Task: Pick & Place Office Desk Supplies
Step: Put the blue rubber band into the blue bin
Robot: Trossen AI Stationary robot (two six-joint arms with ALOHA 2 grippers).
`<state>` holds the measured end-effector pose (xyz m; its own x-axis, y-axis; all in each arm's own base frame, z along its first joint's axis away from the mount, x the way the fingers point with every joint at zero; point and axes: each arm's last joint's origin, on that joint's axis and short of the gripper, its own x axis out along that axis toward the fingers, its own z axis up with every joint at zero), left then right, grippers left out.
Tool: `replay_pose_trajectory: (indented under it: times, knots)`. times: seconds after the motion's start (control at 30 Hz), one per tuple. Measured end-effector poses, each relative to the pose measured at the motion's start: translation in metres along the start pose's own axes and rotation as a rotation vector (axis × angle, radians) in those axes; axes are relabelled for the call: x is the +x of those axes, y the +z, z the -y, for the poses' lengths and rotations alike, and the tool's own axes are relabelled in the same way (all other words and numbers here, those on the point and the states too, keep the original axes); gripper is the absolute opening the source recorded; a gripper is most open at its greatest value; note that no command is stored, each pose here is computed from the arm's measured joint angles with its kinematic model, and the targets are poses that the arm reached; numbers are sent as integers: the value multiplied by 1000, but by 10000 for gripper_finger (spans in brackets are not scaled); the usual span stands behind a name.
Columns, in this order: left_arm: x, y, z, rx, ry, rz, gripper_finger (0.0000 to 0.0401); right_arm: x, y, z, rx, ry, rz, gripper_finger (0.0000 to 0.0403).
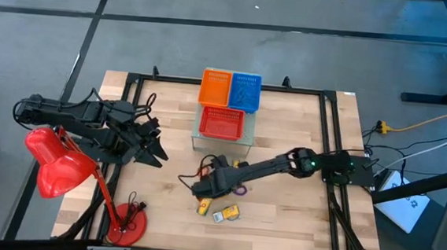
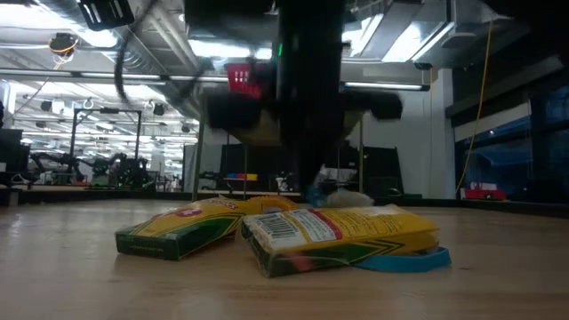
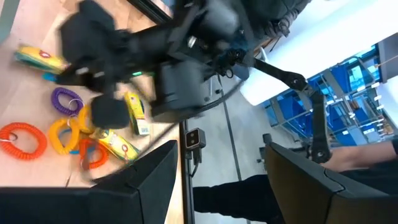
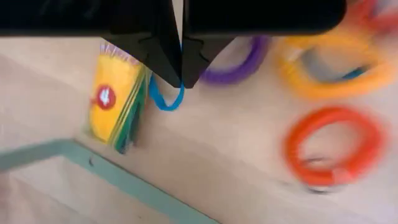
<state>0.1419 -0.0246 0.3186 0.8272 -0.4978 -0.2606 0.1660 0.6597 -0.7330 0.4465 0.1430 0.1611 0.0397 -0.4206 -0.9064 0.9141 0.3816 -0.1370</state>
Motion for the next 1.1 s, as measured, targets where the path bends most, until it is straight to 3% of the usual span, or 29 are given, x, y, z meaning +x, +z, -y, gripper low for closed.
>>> replay_pose_trajectory:
  times: [0.33,0.6,0.87,1.1]
  knots:
    - [0,0,0,21,0,0,239,-70,-40,12,125,145,94,1]
    - [0,0,0,25,1,2,239,-119,-22,32,214,219,337,0]
    - [2,-2,2,66,13,8,239,-161,53,74,281,263,562,0]
    - [3,-5,4,107,28,-4,239,-169,138,125,265,144,620,0]
